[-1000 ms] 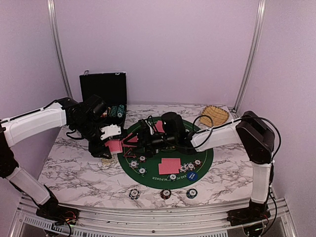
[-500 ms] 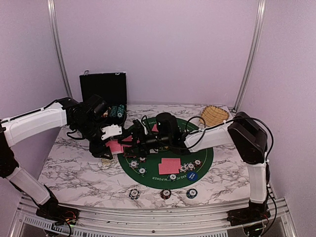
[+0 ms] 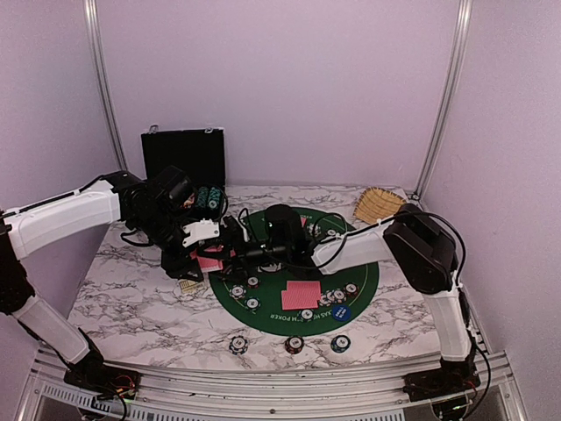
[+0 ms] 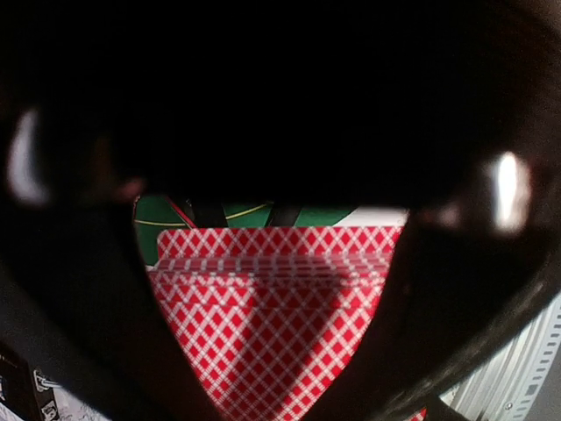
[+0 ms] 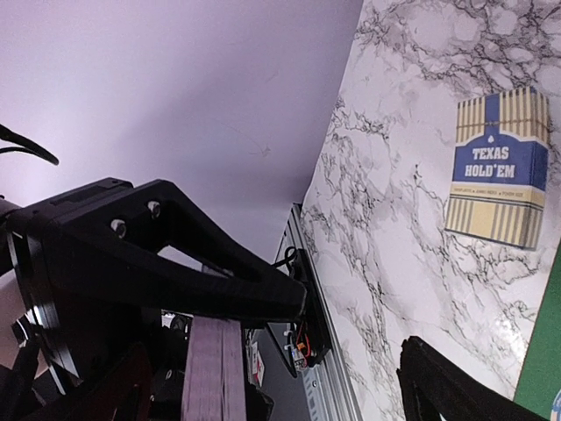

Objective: Distribute texas hold em gaming equipment

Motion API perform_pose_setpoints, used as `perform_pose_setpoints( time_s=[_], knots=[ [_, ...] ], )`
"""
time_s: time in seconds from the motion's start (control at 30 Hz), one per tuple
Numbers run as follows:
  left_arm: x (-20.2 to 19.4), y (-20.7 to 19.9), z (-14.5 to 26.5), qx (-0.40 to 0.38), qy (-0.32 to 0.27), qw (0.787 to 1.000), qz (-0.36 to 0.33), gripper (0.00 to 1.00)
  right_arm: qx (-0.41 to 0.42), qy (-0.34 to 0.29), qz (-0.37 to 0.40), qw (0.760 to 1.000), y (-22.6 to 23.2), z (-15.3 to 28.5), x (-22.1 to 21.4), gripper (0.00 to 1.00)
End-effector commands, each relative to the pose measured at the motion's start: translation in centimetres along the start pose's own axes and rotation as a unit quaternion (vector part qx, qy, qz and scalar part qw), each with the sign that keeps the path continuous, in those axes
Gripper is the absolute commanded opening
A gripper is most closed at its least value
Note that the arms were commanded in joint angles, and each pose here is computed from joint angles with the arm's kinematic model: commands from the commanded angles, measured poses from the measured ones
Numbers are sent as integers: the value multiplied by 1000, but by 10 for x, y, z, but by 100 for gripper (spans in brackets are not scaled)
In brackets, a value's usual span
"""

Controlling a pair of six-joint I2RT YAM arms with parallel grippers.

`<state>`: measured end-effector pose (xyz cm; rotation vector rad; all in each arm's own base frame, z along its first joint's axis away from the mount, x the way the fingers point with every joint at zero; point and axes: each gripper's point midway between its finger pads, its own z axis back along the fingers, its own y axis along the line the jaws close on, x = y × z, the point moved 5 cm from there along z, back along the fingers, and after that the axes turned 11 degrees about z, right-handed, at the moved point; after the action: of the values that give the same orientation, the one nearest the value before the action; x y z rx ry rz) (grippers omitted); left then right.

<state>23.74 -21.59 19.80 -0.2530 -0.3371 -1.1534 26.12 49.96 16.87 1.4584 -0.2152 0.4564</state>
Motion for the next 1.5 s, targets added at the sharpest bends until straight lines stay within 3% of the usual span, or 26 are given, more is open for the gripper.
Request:
perform_pose_setpoints(
  time_s=[0.0, 0.43, 0.73, 1.47],
  knots=[
    [8, -2, 3, -9, -9, 1000, -4, 7, 39, -5, 13, 999, 16, -14, 8, 96],
    [8, -3, 8, 0, -14, 1000, -10, 7, 23, 9, -11, 1000, -2, -15, 8, 92],
    [7, -3, 11, 3, -16, 1000, -11, 7, -20, 0, -26, 999, -14, 11, 14, 81],
    [5, -1, 5, 5, -6, 1000, -11, 6, 11, -14, -9, 1000, 18, 41, 16, 53]
  ],
)
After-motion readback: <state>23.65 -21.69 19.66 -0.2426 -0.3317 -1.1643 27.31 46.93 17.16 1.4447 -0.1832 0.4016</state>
